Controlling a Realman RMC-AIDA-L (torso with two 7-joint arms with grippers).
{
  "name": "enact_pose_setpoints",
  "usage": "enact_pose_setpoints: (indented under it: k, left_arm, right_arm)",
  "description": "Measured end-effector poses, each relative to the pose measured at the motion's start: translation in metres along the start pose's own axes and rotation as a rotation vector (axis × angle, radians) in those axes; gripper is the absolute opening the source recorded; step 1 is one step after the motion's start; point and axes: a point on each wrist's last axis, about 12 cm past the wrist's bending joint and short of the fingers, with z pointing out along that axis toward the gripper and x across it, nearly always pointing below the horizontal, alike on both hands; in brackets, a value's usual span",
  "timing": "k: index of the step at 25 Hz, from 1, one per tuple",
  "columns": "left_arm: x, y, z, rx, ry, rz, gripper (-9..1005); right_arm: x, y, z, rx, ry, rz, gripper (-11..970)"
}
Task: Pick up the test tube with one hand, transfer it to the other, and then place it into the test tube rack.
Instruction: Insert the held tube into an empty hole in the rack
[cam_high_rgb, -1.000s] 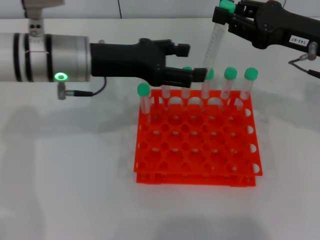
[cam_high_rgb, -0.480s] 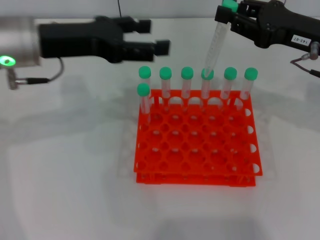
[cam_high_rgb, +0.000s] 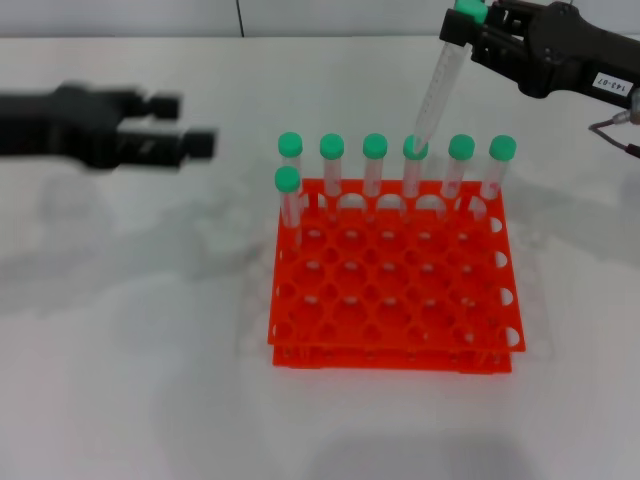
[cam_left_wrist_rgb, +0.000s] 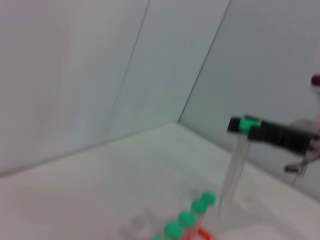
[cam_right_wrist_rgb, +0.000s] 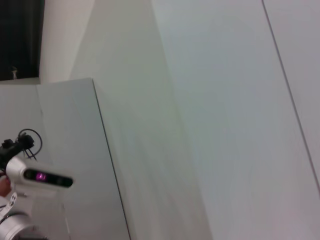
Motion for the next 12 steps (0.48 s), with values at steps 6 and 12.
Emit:
enact_pose_setpoints:
  k: [6,12]
  left_arm:
    - [0.03,-0.001,-0.033,-0.108,0.094,-0.013,890]
    - [0.05,-0.002,-0.045,-0.124,0.149,-0.008,889]
  right_arm:
    - [0.007,0.004,-0.008,0.0,-0.01,0.025,265]
    - [0.016,0.012,-0.005,-0.021,-0.025,0.039,266]
